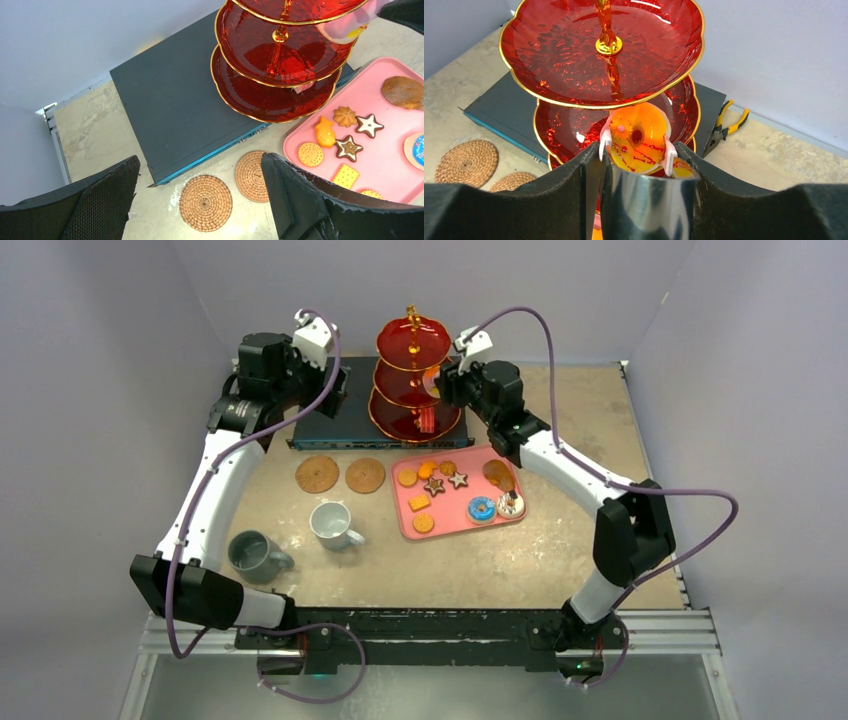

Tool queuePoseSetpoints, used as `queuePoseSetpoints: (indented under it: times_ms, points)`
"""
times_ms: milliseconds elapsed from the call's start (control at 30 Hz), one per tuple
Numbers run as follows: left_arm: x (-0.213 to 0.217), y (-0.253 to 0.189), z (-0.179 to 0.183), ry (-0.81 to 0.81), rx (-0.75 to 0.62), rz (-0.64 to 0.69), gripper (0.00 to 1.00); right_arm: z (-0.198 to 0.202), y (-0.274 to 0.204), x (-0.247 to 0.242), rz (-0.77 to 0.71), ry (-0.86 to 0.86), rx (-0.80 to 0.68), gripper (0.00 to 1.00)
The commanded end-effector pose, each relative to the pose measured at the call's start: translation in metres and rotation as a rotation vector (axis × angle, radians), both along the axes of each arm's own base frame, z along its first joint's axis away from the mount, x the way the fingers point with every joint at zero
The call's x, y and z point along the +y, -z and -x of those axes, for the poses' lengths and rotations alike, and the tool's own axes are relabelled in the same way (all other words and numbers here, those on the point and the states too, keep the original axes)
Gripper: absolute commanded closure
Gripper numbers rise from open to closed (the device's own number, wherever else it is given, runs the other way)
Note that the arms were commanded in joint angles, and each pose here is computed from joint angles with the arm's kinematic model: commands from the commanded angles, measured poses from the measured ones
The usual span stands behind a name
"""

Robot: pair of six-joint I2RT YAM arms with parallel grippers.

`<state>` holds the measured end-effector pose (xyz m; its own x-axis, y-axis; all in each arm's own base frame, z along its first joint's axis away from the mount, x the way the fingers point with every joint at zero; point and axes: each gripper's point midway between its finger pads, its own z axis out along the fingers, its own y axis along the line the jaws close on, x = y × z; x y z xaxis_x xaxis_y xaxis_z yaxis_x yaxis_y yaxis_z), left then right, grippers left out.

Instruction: Serve the afternoon tea

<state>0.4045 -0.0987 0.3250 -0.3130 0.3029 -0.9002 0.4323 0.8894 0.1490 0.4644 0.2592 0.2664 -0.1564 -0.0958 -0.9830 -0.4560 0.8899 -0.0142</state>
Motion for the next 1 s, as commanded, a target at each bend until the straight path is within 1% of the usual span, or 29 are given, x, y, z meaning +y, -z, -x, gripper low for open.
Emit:
queuePoseSetpoints:
  times_ms: [0,200,567,800,967]
  points:
    - [0.001,-0.027,0.0,-0.005,-0.075,0.036,0.08,-0.006,-0.032,0.006,-0.052,-0.018,-0.092,0.43]
    - [0.001,-0.03,0.0,-0.006,-0.081,0.033,0.08,-0.006,-0.03,0.008,-0.08,-0.021,-0.082,0.39]
    - [0.0,-0.033,0.001,-0.002,-0.087,0.041,0.08,0.006,-0.037,0.0,-0.068,-0.023,-0.092,0.33]
    - [0.001,-0.034,0.002,-0.006,-0.088,0.039,0.08,0.007,-0.039,0.0,-0.066,-0.024,-0.092,0.33]
    - [0.0,-0.033,0.001,-0.001,-0.085,0.036,0.09,0.02,-0.045,-0.014,-0.062,0.005,-0.092,0.34]
